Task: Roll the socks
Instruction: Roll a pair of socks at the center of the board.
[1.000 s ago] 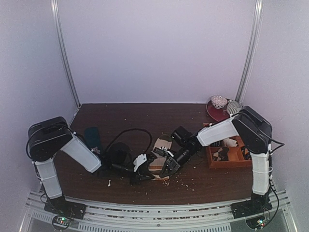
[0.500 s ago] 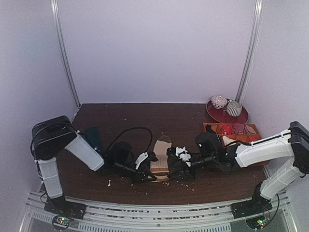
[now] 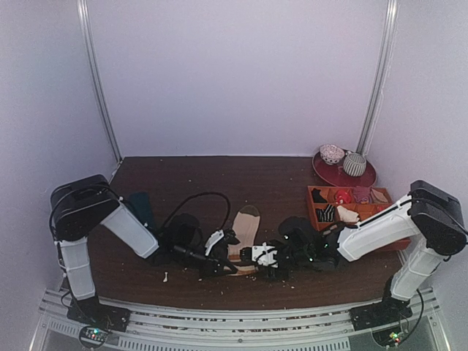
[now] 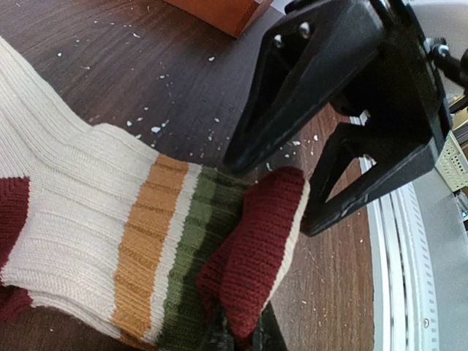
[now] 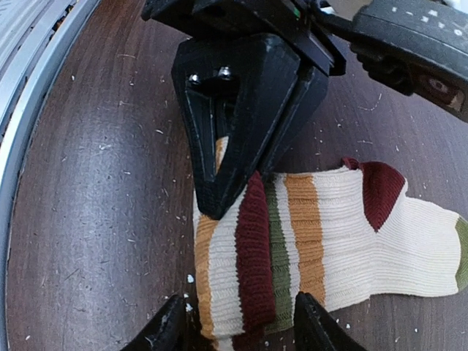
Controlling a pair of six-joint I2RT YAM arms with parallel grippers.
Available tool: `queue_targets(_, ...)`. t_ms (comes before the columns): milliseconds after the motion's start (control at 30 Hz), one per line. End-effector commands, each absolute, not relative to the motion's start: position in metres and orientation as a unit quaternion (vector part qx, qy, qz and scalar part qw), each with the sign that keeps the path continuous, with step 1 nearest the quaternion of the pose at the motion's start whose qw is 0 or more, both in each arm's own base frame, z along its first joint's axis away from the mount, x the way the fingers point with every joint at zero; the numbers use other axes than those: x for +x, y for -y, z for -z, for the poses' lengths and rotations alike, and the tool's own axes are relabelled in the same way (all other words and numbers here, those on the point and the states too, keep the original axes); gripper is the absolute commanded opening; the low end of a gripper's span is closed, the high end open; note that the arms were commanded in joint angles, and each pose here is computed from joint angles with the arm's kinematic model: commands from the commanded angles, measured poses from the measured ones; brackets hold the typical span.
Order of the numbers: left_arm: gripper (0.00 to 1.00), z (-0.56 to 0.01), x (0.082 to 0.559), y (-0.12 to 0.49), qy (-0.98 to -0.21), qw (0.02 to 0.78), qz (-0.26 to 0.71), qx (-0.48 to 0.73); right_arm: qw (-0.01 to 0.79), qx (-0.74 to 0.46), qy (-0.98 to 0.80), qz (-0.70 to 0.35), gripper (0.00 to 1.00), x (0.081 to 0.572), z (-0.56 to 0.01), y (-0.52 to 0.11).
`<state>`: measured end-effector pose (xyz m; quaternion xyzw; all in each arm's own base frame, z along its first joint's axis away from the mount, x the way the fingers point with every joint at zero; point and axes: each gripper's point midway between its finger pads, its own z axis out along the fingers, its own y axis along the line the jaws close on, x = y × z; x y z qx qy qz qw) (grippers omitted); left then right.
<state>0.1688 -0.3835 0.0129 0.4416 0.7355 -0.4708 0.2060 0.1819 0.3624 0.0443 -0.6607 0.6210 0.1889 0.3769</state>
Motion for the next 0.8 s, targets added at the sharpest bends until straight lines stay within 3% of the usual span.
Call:
queue_targets(0,0.0,0.085,0.113,0.307,-0.848,0.01,0.362,0.388,0.399,-0.656,-0.614,-0.183,0.48,0.187,-0.05,-0.376)
queue_targets(100,0.0,0.087,0.112,0.307,-0.848,0.008,0.363,0.387,0.401,-0.648,-0.617,-0.193,0.42,0.187,-0.053,-0.379)
queue_targets(267,0.0,0.086,0.115,0.308,-0.846,0.014,0.363,0.389,0.356,-0.64,-0.648,-0.208,0.16,0.183,-0.038,-0.381)
queue_targets(300,0.04,0.083,0.118,0.31,-0.845,0.024,0.362,0.393,0.336,-0.637,-0.661,-0.209,0.13,0.181,-0.031,-0.38)
queue_targets(367,0.22,0.073,0.13,0.313,-0.843,0.061,0.353,0.402,0.306,-0.629,-0.681,-0.216,0.1,0.177,-0.019,-0.375)
queue_targets(567,0.25,0.0,0.173,0.341,-0.787,0.216,0.345,0.463,0.244,-0.575,-0.73,-0.278,0.08,0.165,-0.01,-0.362)
queue_targets(600,0.27,-0.016,0.178,0.346,-0.769,0.247,0.348,0.476,0.23,-0.563,-0.739,-0.289,0.08,0.164,-0.009,-0.36)
queue_targets(667,0.41,-0.053,0.186,0.353,-0.726,0.32,0.353,0.496,0.192,-0.539,-0.756,-0.318,0.08,0.161,-0.007,-0.356)
queue_targets(767,0.43,-0.091,0.185,0.357,-0.657,0.412,0.349,0.526,0.126,-0.486,-0.785,-0.364,0.08,0.159,-0.006,-0.355)
